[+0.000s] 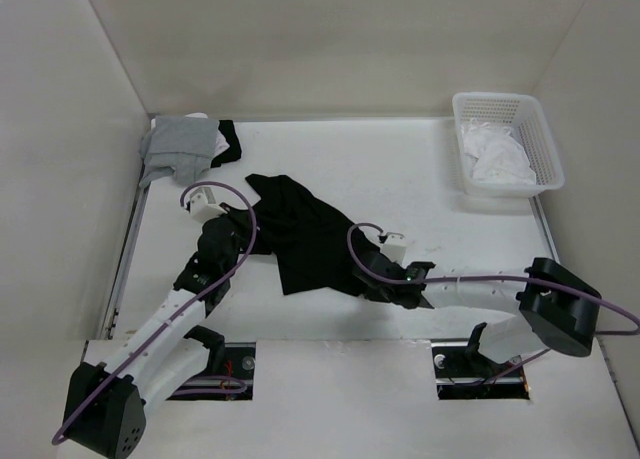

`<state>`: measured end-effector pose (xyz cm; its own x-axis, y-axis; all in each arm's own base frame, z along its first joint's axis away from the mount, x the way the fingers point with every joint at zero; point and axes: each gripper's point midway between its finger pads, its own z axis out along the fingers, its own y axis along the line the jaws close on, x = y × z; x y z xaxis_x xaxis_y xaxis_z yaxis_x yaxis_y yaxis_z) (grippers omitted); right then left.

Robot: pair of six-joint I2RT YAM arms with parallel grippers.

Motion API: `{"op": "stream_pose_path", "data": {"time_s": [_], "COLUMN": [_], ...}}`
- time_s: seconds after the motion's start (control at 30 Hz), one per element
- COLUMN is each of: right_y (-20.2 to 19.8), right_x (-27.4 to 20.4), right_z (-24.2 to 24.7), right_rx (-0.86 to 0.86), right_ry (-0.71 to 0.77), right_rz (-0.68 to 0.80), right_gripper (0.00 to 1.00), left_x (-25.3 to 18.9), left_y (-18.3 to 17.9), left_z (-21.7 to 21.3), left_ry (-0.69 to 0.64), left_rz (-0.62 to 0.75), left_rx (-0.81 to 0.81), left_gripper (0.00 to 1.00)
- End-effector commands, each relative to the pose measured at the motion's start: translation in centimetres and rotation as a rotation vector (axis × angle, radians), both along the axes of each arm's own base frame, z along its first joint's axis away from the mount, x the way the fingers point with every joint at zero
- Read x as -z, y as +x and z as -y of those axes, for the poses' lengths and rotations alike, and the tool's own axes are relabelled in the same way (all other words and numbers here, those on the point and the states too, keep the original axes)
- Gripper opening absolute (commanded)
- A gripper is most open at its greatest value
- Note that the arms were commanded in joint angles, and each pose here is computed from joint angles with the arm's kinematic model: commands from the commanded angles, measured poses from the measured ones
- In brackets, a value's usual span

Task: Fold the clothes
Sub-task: Flatten the tank top out

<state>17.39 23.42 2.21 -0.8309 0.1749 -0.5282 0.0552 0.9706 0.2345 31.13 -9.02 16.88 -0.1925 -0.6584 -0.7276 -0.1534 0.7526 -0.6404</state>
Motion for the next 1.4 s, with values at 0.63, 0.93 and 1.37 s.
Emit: {"op": "stream_pose_path", "data": {"time_s": [0.63, 0.93, 1.37], "right_y": [-0.6, -0.3, 13.3], "right_x": [-34.5, -47.3, -41.3], "right_z": [9.8, 10.5, 2.9], "right_rx": [0.024, -0.008, -0.095], "right_ry": [0.327, 0.347, 0.381], "right_rz": [0.666, 0.948, 0.848], "right_gripper": [0.0, 0.0, 0.0], "left_x": [-27.9, -35.7, -21.3], "left_y": [-6.0, -8.9, 4.4], "left_z": [0.2, -4.9, -1.5], "left_ry": [-0.172, -0.049, -0.013], "left_rz": [0.596, 0.74, 0.407], "left_rx": [0.029, -0.138, -0.103], "left_gripper": [0.01, 0.02, 0.03]}}
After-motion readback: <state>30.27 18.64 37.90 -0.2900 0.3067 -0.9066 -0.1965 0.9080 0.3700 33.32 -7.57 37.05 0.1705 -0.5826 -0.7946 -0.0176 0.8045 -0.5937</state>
